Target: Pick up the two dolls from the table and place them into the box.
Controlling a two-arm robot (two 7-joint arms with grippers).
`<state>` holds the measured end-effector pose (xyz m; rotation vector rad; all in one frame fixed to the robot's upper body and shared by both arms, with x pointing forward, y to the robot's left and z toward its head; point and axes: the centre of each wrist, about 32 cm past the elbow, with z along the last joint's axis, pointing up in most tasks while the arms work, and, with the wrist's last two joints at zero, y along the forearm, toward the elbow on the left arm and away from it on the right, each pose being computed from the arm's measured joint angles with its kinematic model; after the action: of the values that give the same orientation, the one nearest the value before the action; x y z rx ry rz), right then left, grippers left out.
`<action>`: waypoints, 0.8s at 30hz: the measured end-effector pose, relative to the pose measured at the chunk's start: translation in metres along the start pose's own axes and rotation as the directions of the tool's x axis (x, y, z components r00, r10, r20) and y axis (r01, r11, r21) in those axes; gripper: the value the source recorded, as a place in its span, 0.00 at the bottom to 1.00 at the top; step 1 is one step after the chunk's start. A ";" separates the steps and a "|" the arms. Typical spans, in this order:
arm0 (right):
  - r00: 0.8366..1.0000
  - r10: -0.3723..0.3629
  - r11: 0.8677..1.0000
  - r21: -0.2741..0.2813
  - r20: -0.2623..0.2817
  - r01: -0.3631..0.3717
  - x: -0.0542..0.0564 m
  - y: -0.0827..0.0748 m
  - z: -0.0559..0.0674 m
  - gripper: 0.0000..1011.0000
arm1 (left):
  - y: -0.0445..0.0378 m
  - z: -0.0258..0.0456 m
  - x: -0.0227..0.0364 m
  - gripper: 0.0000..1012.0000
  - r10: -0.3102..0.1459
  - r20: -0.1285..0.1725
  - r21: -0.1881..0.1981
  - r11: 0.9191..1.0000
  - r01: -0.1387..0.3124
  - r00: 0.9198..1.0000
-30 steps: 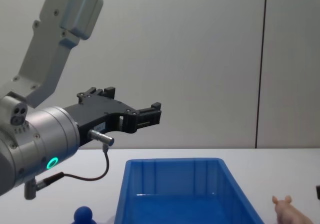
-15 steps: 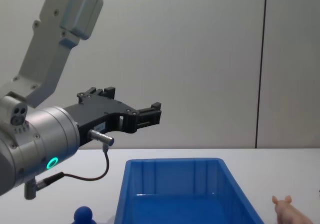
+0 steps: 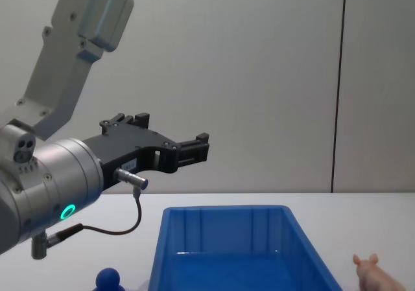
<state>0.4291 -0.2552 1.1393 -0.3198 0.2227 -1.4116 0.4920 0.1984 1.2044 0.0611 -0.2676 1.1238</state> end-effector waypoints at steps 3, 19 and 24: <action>1.000 0.005 1.000 0.017 0.004 -0.005 -0.001 -0.001 0.001 0.27 | 0.0000 0.0000 0.0000 0.99 0.000 0.000 0.000 1.000 0.000 1.000; 0.992 0.111 0.974 0.193 0.062 -0.121 -0.010 -0.010 0.030 0.27 | 0.0000 0.0000 0.0000 0.99 0.000 0.000 0.000 1.000 0.000 1.000; 0.984 0.162 0.959 0.223 0.077 -0.175 -0.015 -0.009 0.038 0.27 | 0.0000 0.0000 0.0000 0.99 0.000 0.000 0.000 1.000 0.000 1.000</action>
<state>0.4319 -0.2381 1.1776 -0.1466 0.0368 -1.2432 0.4920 0.1984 1.2044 0.0611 -0.2677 1.1238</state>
